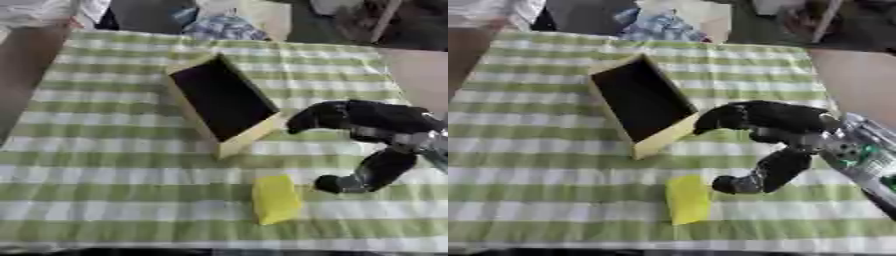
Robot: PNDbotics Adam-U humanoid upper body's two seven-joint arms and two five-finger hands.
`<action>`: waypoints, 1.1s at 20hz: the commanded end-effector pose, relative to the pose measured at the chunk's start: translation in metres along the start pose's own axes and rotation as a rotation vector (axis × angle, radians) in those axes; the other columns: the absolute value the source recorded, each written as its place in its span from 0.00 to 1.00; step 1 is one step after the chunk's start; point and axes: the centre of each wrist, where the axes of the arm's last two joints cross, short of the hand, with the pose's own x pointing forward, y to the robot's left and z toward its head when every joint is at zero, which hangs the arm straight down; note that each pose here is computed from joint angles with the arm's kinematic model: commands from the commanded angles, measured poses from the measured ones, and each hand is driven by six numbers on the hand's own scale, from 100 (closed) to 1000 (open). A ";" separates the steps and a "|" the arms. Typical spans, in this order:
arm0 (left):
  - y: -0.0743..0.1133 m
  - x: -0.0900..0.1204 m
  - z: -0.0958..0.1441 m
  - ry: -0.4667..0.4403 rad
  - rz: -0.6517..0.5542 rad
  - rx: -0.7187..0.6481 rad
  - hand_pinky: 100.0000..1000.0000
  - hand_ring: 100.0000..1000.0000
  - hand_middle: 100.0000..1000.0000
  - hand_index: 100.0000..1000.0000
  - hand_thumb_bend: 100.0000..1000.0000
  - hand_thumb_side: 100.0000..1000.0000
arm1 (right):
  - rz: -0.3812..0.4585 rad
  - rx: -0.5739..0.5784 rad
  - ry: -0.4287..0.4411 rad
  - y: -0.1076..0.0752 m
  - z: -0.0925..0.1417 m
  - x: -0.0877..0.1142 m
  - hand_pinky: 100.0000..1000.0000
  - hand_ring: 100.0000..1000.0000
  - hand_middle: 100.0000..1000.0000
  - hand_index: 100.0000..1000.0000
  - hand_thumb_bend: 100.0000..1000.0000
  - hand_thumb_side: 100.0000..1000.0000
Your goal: Pick up objects on the table and place them in the box.
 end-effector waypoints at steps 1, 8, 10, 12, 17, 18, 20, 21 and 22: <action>0.000 0.007 -0.008 -0.048 0.005 0.011 0.62 0.68 0.62 0.81 0.94 1.00 | 0.038 0.010 0.000 -0.006 -0.001 0.003 0.95 0.89 0.86 0.91 0.32 0.73; -0.008 0.008 -0.006 -0.056 0.003 0.056 0.61 0.68 0.62 0.80 0.93 1.00 | 0.078 -0.007 0.023 0.001 -0.007 0.006 0.95 0.89 0.86 0.91 0.26 0.67; -0.009 0.007 -0.005 -0.048 0.003 0.066 0.61 0.68 0.62 0.80 0.92 1.00 | 0.105 -0.011 0.034 0.004 -0.008 0.007 0.94 0.89 0.86 0.91 0.25 0.63; -0.010 0.008 -0.005 -0.047 0.008 0.072 0.61 0.68 0.61 0.80 0.91 1.00 | 0.119 -0.012 0.036 0.007 -0.011 0.008 0.95 0.89 0.86 0.91 0.24 0.60; -0.011 0.009 -0.006 -0.049 0.015 0.070 0.61 0.68 0.61 0.80 0.91 1.00 | 0.129 0.024 0.030 0.013 -0.013 0.011 0.95 0.90 0.86 0.91 0.26 0.58; -0.012 0.009 -0.006 -0.048 0.016 0.069 0.61 0.68 0.61 0.80 0.91 1.00 | 0.133 0.032 0.030 0.013 -0.014 0.011 0.95 0.90 0.87 0.91 0.27 0.58; -0.012 0.009 -0.006 -0.049 0.018 0.066 0.61 0.68 0.61 0.80 0.91 1.00 | 0.152 0.050 0.032 0.013 -0.014 0.011 0.95 0.90 0.87 0.91 0.26 0.55; -0.012 0.009 -0.007 -0.050 0.019 0.065 0.61 0.68 0.61 0.80 0.90 1.00 | 0.165 0.059 0.034 0.013 -0.014 0.011 0.95 0.90 0.87 0.92 0.26 0.53; -0.012 0.009 -0.007 -0.051 0.021 0.064 0.61 0.68 0.61 0.80 0.90 1.00 | 0.179 0.068 0.034 0.013 -0.014 0.011 0.95 0.90 0.87 0.92 0.27 0.55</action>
